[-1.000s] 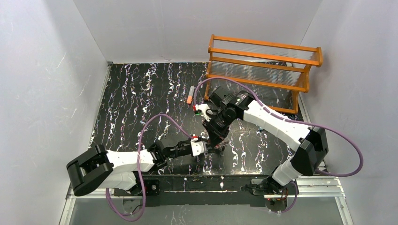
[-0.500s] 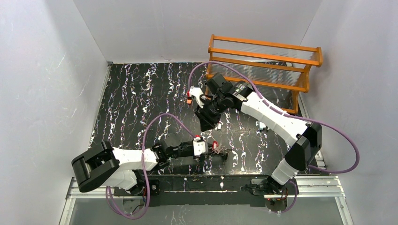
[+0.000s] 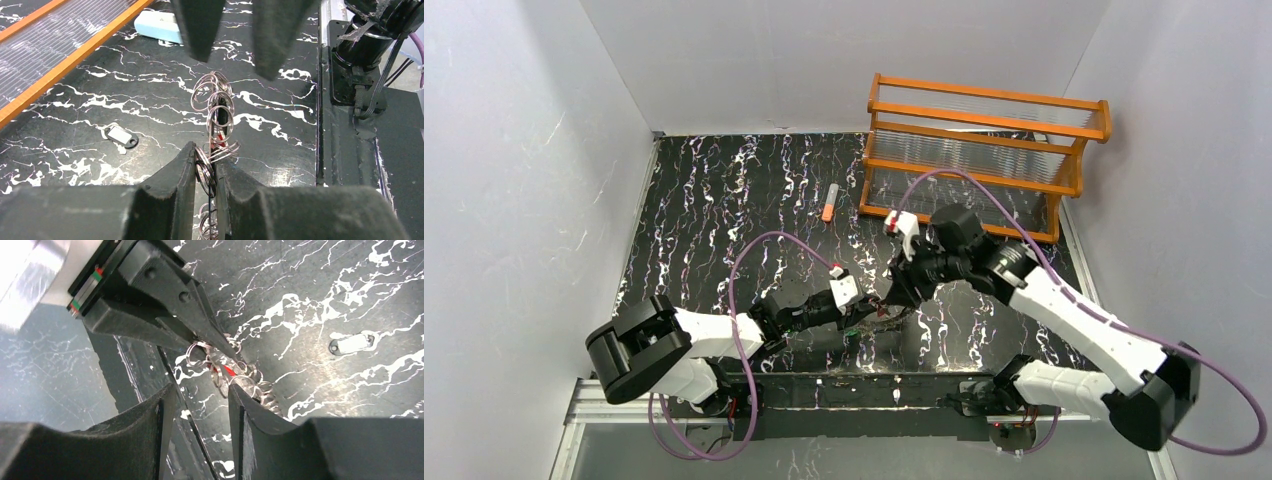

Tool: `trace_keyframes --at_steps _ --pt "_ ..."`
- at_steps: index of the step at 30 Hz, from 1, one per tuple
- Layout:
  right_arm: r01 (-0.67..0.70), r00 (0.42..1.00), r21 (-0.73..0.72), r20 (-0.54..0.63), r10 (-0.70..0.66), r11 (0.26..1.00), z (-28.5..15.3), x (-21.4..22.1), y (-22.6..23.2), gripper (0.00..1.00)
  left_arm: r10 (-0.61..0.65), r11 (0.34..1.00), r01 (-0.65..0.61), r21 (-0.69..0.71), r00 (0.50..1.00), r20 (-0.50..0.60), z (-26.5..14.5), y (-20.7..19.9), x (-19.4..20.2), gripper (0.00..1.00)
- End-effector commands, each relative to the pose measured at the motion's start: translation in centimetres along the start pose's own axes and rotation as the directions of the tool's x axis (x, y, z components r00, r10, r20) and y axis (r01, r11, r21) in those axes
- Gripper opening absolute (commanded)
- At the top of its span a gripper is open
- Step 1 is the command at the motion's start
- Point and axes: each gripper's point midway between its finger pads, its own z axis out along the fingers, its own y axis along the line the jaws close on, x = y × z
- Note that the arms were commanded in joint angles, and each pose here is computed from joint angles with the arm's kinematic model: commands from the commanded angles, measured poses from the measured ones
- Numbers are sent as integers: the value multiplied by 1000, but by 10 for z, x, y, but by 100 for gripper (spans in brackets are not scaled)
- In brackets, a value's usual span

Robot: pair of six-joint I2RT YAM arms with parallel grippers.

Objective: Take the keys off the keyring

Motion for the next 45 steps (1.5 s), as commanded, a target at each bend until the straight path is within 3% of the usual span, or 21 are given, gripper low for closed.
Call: trace_keyframes --at_steps 1,11,16,17,24,31,42,45 --pt "-20 984 -19 174 23 1000 -1 -10 8 51 -45 998 44 -41 998 -41 -3 7 12 0" --pt "-55 939 -102 332 87 993 23 21 11 51 -55 994 53 -96 998 -20 -5 16 5 0" --pt "-43 868 -65 491 70 997 29 25 -1 55 -59 989 60 -133 998 12 -9 22 -6 0" --pt "-32 828 -65 557 63 997 30 31 -3 58 -59 989 62 -132 998 28 -10 21 -11 0" --pt "31 719 -39 695 5 999 28 35 -8 64 -82 989 90 -121 994 70 -10 19 -22 0" --pt "88 674 -25 737 -41 996 27 39 -7 68 -107 986 120 -114 988 112 -9 18 -35 0" --pt "82 676 23 734 -73 996 36 29 -20 70 -126 980 155 -124 969 213 -11 22 -68 0" --pt "99 646 30 758 -88 995 32 11 -21 70 -122 983 152 -107 961 247 -12 21 -82 0"
